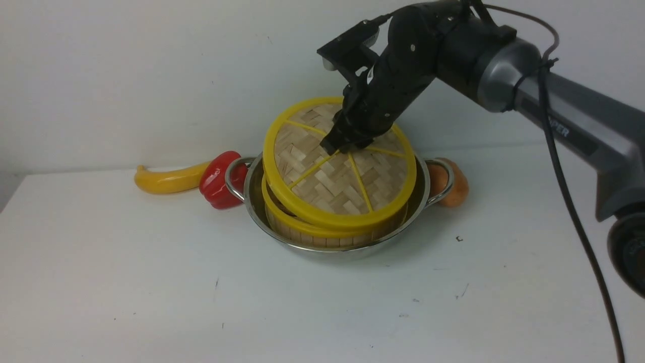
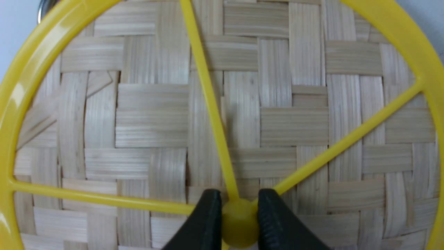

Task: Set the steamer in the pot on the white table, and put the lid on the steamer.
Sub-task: 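Place the bamboo steamer lid onto the steamer basket in the pot with the right gripper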

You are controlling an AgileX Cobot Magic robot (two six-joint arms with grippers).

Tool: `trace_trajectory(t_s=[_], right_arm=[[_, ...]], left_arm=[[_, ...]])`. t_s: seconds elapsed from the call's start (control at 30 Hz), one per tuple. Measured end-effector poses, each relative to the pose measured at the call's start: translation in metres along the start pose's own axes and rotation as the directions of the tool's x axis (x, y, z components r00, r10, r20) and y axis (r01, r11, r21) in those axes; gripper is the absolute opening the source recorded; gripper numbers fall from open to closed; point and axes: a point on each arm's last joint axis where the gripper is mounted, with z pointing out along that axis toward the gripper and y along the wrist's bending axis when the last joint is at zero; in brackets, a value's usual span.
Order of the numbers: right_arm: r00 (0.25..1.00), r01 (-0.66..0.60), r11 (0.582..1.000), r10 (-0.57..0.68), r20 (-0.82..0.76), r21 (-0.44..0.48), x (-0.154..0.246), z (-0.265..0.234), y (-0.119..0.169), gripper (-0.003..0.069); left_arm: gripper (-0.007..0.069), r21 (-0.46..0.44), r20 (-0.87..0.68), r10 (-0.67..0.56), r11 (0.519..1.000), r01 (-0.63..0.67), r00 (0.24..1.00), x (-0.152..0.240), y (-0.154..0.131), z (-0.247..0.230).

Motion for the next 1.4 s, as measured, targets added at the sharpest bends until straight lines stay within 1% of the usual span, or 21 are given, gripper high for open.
trace_trajectory(t_s=[0.83, 1.1, 1.4], right_arm=[[0.999, 0.008, 1.000, -0.008, 0.033, -0.005, -0.0021, 0.0046, 0.0003, 0.0143], [0.996, -0.015, 0.999, 0.018, 0.090, -0.029, -0.0065, 0.0082, 0.0021, 0.0143], [0.997, 0.006, 1.000, -0.004, 0.079, -0.022, -0.0055, 0.0083, 0.0016, 0.0143]], left_arm=[[0.0241, 0.000, 0.000, 0.000, 1.000, 0.000, 1.000, 0.0000, 0.0000, 0.0000], [0.0241, 0.000, 0.000, 0.000, 1.000, 0.000, 1.000, 0.0000, 0.0000, 0.0000], [0.0241, 0.000, 0.000, 0.000, 1.000, 0.000, 1.000, 0.0000, 0.0000, 0.0000]])
